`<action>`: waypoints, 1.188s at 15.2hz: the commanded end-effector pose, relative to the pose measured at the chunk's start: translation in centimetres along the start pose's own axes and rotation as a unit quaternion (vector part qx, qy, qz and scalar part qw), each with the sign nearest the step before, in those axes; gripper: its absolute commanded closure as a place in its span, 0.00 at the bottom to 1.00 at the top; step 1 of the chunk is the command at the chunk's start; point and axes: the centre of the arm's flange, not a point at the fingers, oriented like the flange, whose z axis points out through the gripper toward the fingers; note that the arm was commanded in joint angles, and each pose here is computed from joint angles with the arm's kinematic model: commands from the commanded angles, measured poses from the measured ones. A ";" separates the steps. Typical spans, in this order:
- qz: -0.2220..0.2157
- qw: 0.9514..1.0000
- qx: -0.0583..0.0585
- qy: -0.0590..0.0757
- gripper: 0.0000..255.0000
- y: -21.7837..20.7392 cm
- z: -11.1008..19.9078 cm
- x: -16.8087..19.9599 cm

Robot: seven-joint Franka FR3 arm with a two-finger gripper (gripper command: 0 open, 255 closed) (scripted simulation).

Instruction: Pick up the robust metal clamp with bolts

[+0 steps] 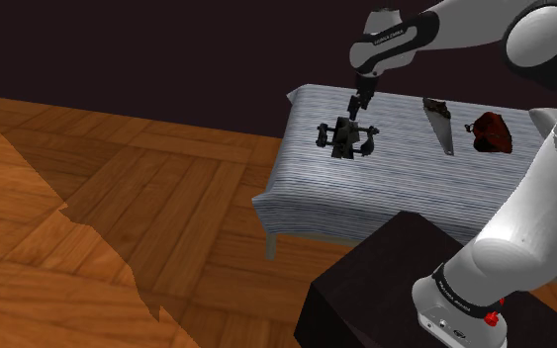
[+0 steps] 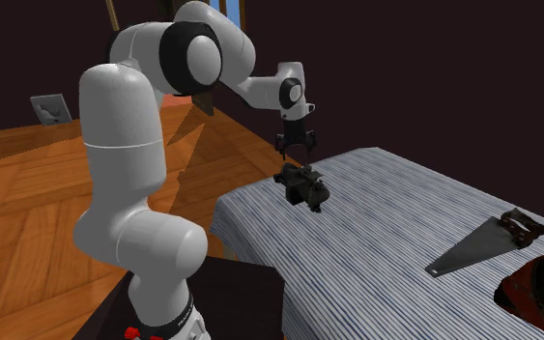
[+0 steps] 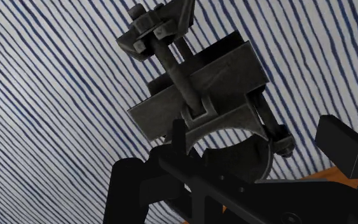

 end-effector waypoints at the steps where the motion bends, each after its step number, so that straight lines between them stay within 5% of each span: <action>1: -0.009 1.000 0.000 0.002 0.00 1.8 1.3 1.8; 8: -0.034 0.999 0.003 0.007 0.00 6.5 6.0 7.3; 17: -0.034 0.999 0.003 0.007 0.00 6.1 9.9 7.4; 18: -0.034 0.999 0.003 0.007 1.00 6.1 10.0 7.4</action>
